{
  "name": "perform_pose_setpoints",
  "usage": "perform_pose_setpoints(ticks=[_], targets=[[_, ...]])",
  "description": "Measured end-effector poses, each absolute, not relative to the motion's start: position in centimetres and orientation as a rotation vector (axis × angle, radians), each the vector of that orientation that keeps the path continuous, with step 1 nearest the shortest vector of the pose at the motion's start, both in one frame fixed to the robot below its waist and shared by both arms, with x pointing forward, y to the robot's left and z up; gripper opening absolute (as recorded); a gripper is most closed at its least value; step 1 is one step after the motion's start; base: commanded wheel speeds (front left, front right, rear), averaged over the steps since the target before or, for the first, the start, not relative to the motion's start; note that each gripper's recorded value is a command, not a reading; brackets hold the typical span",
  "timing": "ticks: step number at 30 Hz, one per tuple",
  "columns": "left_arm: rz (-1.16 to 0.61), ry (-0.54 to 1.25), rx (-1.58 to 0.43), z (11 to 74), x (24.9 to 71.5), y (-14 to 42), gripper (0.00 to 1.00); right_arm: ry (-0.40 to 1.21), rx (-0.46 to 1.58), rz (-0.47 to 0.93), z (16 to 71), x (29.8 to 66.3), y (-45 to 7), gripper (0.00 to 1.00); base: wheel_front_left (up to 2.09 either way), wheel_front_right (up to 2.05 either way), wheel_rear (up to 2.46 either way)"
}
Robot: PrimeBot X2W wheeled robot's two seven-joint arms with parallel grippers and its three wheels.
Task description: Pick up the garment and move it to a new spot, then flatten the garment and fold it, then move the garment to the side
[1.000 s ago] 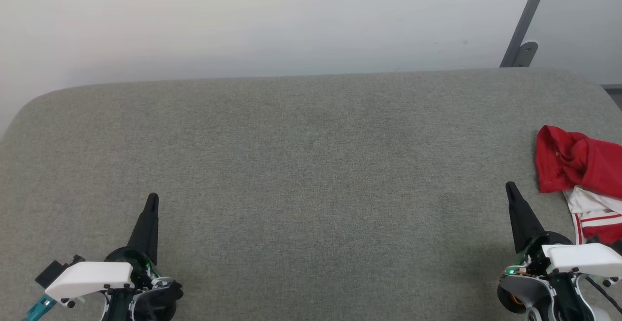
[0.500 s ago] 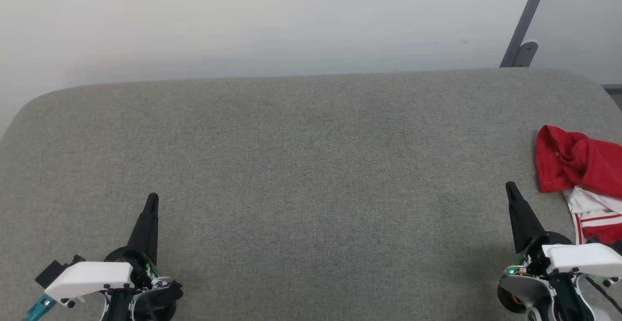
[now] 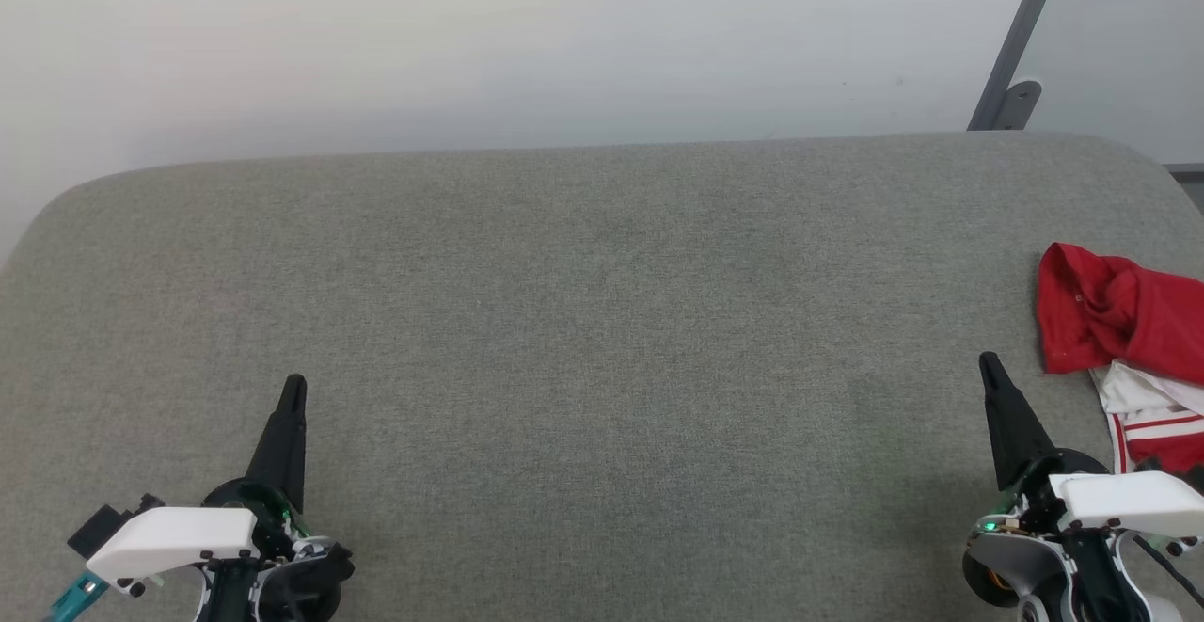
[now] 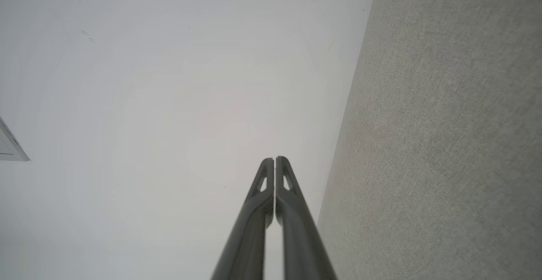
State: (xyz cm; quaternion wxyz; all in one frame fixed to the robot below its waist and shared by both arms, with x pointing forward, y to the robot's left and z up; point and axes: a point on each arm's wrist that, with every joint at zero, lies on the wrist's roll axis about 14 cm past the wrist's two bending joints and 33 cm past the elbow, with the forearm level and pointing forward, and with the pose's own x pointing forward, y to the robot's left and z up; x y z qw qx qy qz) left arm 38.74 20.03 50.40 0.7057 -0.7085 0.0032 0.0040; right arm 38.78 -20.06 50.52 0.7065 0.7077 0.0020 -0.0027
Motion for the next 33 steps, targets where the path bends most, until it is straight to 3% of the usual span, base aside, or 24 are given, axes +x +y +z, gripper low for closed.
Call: perform_pose_setpoints(ticks=[33], targets=[[0.008, 0.007, -1.576, 50.4, 38.74, 20.02, 0.0, 0.003, 1.573, -0.005, 50.55, 38.81, -20.06, 0.0, 0.0, 0.0, 0.0]])
